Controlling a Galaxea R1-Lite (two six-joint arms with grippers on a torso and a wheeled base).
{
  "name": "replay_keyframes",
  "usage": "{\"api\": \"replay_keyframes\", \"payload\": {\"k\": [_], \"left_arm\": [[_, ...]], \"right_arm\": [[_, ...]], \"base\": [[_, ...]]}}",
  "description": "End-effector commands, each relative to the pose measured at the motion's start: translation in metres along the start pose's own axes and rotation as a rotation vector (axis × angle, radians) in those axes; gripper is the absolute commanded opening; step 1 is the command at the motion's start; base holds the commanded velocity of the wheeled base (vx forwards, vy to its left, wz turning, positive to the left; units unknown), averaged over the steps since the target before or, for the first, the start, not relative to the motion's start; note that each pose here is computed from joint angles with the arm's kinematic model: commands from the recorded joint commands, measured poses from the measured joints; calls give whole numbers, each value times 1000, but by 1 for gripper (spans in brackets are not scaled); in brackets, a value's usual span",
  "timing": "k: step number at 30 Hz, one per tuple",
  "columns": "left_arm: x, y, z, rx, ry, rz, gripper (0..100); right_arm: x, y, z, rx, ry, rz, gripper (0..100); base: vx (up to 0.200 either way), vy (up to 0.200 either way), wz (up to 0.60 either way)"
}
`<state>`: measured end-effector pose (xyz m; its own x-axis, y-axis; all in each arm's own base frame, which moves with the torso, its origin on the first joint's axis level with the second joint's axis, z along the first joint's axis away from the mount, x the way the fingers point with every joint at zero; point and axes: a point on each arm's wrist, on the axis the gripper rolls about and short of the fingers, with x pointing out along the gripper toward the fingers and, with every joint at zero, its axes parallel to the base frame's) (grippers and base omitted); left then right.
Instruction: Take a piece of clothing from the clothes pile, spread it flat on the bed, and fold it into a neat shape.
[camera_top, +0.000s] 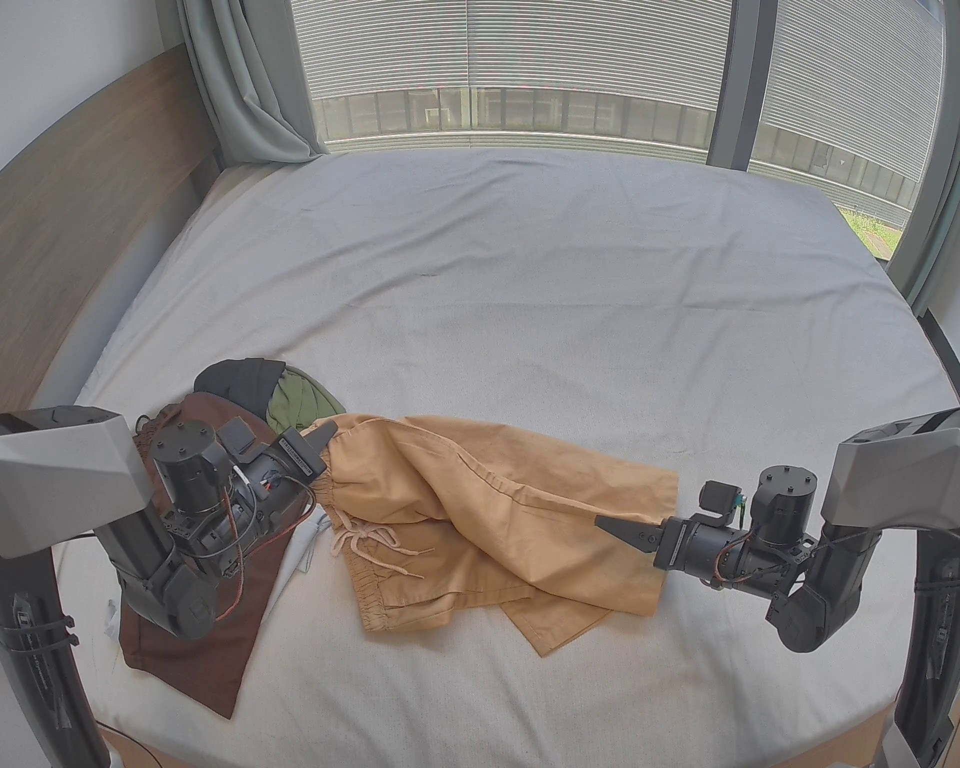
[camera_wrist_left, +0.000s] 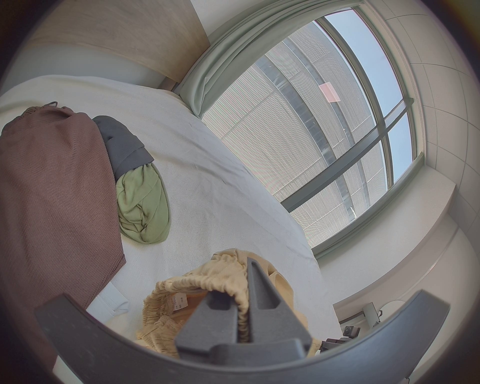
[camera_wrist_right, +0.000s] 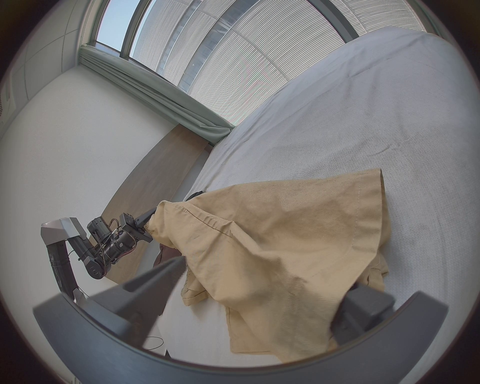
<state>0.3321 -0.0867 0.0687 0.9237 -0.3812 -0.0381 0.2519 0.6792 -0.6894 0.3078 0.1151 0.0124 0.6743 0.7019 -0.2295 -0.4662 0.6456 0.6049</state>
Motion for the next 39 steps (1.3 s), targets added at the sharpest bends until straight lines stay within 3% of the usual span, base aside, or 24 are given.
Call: {"api": "replay_keyframes", "payload": {"k": [1, 13, 22, 27, 32, 39], "left_arm": [[0, 0, 0, 0, -1, -1, 0], [-4, -5, 1, 8, 22, -30, 0], [-22, 0, 6, 176, 99, -88, 0], [-24, -4, 13, 288, 120, -173, 0], [-32, -4, 16, 318, 167, -246, 0], [-38, 4, 32, 414, 147, -274, 0]], "right_arm": [[0, 0, 0, -1, -2, 1, 0], [0, 3, 7, -11, -27, 7, 0], [-13, 24, 22, -41, -73, 46, 0], [-15, 37, 25, -63, -77, 84, 0], [-16, 48, 23, -74, -68, 114, 0], [-20, 53, 28, -90, -83, 126, 0]], "base": [[0, 0, 0], [0, 0, 0], [0, 0, 0], [0, 0, 0], [0, 0, 0], [0, 0, 0]]}}
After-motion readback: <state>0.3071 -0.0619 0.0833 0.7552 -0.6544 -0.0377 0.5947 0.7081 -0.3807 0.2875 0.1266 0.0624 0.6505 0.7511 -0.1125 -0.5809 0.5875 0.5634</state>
